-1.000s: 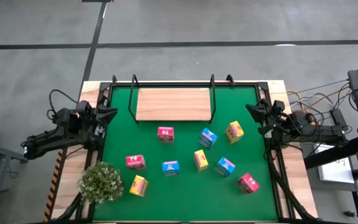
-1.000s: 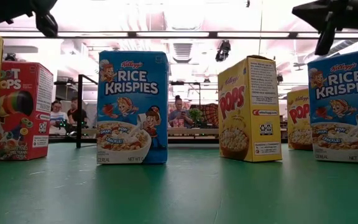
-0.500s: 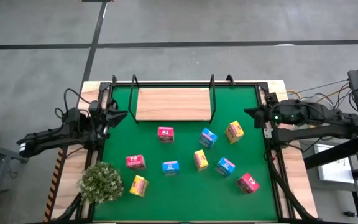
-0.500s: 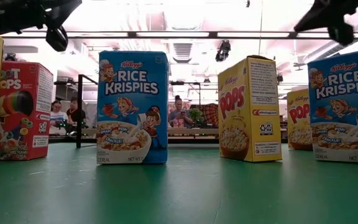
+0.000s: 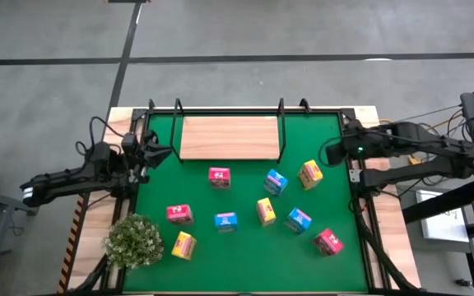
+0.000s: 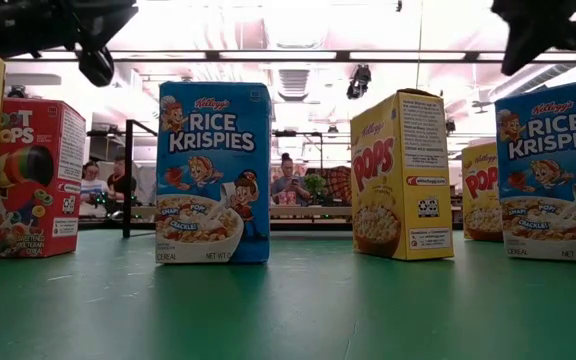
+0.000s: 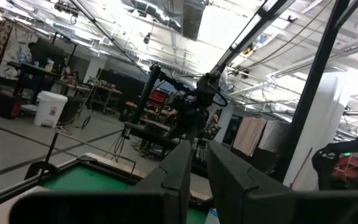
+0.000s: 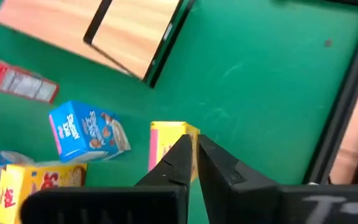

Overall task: Stack cereal on shelf
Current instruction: Put the top yellow cereal box on the shelf

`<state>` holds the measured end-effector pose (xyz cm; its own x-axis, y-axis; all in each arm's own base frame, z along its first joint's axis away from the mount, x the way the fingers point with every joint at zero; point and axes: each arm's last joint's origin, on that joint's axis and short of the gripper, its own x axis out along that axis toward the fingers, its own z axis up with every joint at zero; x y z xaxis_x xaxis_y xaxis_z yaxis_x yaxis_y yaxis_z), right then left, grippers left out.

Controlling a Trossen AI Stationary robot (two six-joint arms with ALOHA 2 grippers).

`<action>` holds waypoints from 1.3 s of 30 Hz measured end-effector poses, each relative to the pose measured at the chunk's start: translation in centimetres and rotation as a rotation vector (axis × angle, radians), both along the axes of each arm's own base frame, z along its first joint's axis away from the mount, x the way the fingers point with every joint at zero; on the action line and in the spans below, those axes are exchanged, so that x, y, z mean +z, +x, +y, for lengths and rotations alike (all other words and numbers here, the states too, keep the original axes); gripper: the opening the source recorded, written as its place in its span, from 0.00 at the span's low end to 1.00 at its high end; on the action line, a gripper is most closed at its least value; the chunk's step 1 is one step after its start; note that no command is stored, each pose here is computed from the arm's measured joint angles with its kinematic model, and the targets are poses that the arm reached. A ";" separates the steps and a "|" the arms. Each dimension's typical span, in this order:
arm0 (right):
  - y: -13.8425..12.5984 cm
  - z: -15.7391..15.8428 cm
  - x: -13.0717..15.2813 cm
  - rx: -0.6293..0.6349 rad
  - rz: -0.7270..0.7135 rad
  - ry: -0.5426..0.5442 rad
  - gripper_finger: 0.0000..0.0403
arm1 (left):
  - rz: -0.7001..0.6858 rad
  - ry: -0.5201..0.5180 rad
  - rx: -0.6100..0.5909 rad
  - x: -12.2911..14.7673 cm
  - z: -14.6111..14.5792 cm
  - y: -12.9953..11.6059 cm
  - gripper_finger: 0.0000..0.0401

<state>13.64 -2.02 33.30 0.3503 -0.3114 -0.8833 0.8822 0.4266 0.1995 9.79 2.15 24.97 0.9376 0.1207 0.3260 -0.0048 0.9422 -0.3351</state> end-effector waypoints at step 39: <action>5.8 -0.5 -8.3 0.132 0.203 0.113 0.81 | 0.043 -0.011 0.002 -0.4 0.1 0.6 0.09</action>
